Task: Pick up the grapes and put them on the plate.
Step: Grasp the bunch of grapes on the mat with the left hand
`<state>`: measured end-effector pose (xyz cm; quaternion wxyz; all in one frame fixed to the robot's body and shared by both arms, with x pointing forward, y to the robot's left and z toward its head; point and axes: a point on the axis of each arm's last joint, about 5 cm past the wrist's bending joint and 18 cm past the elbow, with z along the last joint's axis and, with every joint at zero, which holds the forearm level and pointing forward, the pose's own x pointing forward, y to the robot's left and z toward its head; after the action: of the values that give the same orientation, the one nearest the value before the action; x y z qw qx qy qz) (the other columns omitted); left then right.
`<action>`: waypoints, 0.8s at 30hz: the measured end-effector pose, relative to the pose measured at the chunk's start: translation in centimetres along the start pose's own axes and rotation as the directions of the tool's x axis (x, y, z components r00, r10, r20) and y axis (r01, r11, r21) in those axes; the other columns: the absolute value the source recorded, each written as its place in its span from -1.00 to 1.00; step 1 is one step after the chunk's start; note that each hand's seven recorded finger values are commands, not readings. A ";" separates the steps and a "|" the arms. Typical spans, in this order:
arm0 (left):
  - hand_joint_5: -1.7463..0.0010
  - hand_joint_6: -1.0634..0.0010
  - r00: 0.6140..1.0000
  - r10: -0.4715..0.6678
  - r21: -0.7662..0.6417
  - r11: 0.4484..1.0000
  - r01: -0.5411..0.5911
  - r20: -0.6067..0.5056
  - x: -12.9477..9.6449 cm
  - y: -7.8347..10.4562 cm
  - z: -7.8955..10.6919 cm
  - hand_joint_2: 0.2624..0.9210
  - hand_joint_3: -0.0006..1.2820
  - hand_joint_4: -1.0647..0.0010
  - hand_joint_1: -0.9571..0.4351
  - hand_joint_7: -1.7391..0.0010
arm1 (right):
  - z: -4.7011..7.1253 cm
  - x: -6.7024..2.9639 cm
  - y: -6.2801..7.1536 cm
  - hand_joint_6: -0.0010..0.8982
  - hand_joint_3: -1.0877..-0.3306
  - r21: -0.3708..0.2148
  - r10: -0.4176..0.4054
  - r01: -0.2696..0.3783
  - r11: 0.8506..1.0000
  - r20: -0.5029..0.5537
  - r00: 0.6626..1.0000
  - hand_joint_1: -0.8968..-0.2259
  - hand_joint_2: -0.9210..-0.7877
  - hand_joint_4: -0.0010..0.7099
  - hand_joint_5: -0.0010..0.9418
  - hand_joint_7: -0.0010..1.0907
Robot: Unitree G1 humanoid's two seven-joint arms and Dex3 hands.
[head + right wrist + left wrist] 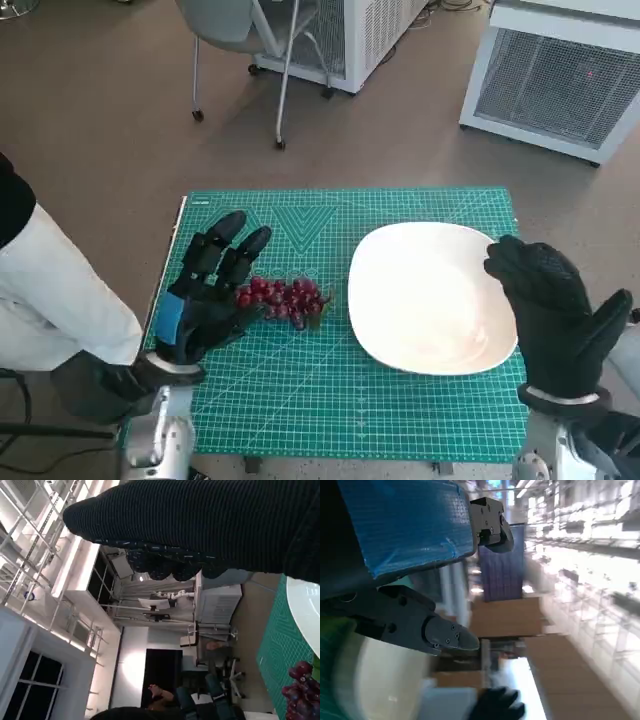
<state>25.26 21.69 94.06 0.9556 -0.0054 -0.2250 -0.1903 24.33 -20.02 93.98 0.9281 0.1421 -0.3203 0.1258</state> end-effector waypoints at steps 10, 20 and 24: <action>0.99 0.83 0.988 -0.046 0.490 0.865 0.112 -0.146 1.0 1.1 3.5 0.80 -1.00 0.84 -0.11 0.80 | 0.1 0.06 -0.1 -0.49 0.50 -0.005 0.001 -0.001 1.000 0.000 1.000 0.55 -1.00 0.30 0.00 0.62; 1.00 0.59 0.964 -0.035 0.653 0.729 0.204 -0.262 1.7 -0.1 3.6 0.54 -1.00 0.87 0.02 0.94 | 0.0 0.19 -0.1 -0.49 0.50 -0.005 0.003 -0.003 1.000 -0.001 1.000 0.54 -1.00 0.29 0.02 0.61; 1.00 0.52 0.947 -0.024 0.691 0.677 0.252 -0.322 2.0 -0.8 2.9 0.50 -1.00 0.87 0.04 0.97 | 0.0 0.16 -0.1 -0.49 0.50 -0.005 0.001 -0.001 1.000 -0.003 1.000 0.54 -1.00 0.28 0.03 0.62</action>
<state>25.39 20.50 97.50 0.8842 0.4167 -0.1408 -0.1570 24.53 -20.11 94.02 0.9288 0.1397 -0.3194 0.1256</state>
